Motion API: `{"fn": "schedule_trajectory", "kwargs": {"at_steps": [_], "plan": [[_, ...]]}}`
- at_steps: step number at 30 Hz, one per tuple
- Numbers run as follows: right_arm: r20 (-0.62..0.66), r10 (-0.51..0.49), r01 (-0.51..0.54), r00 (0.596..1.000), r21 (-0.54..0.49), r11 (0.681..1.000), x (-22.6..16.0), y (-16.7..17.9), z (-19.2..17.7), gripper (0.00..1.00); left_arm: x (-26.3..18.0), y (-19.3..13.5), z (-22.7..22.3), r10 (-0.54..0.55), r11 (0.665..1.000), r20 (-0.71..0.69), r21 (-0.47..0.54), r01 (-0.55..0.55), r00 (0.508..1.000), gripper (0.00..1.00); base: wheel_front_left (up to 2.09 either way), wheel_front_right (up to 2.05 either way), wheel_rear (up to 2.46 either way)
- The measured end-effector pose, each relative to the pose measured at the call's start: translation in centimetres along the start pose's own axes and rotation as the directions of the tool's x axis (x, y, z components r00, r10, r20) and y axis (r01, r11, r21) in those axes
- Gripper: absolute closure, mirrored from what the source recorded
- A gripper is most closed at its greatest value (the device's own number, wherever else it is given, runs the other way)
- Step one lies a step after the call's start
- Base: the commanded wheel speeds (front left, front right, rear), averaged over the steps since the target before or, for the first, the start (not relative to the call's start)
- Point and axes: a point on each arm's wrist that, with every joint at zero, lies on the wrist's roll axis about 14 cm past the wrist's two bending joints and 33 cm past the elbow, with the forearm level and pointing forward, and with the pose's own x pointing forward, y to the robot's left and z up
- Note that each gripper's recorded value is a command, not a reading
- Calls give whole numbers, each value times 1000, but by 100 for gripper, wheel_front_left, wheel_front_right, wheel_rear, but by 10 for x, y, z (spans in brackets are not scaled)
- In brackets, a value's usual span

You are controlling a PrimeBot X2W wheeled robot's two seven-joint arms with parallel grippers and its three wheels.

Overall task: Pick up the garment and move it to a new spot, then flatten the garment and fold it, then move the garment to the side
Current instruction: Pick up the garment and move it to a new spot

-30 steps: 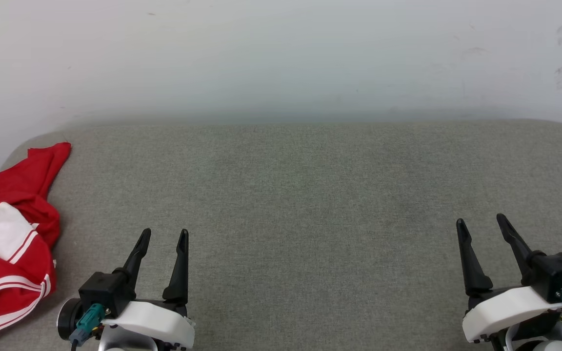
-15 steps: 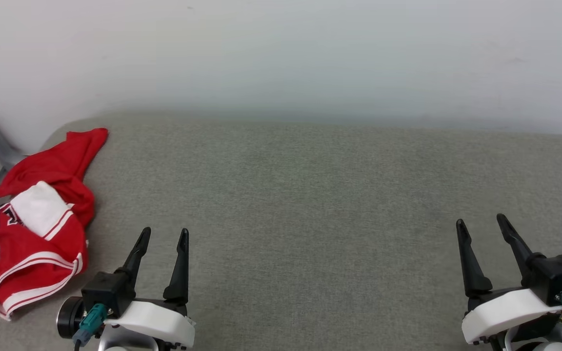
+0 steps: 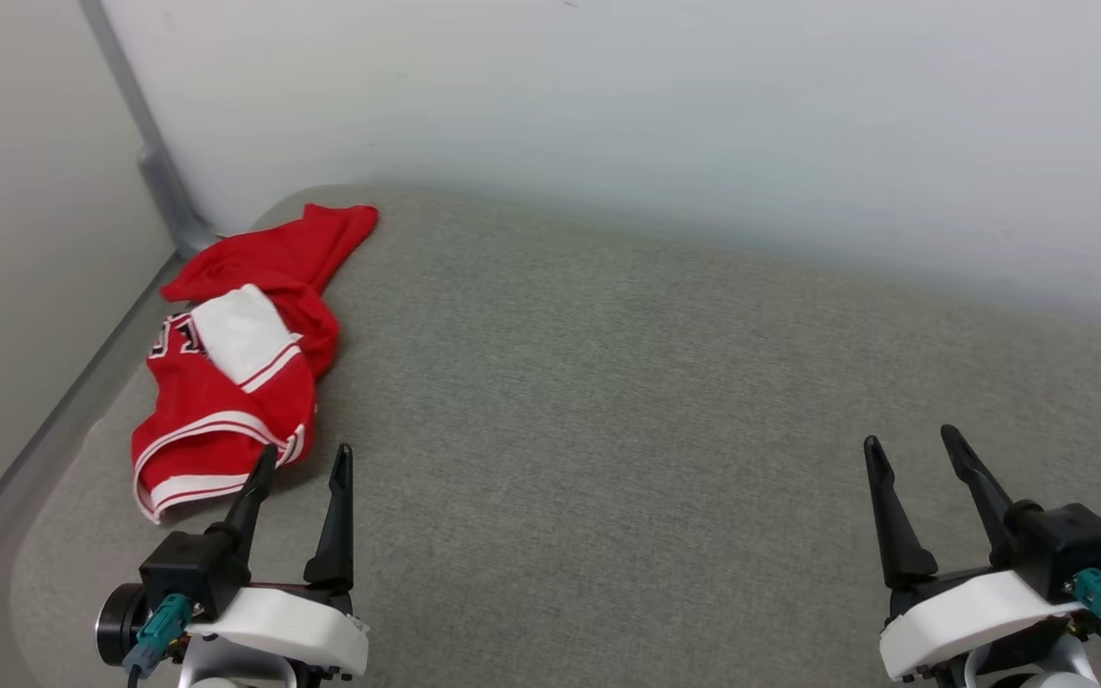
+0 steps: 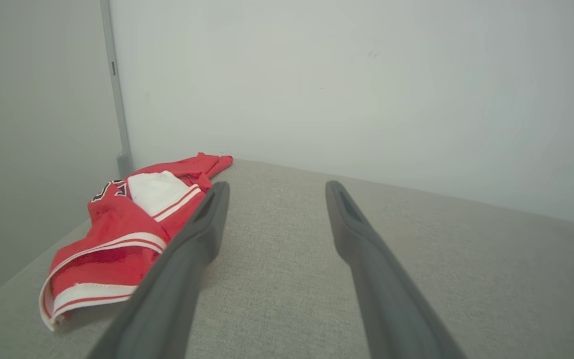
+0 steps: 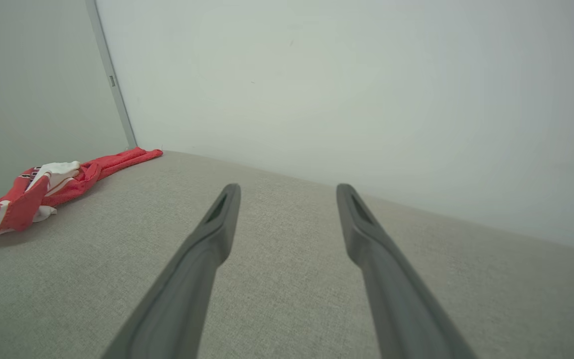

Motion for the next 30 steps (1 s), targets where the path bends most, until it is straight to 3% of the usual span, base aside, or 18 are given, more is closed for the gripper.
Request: {"fn": "schedule_trajectory", "kwargs": {"at_steps": [14,30], "plan": [[9,218,-218,976,28,976,29,74,-2,0,-44,60,16,193,981,33,27,-194,981,0,0,0,0],[4,256,-256,967,21,966,34,86,-3,0,-54,72,10,235,971,9,39,-235,972,0,0,0,0]]}}
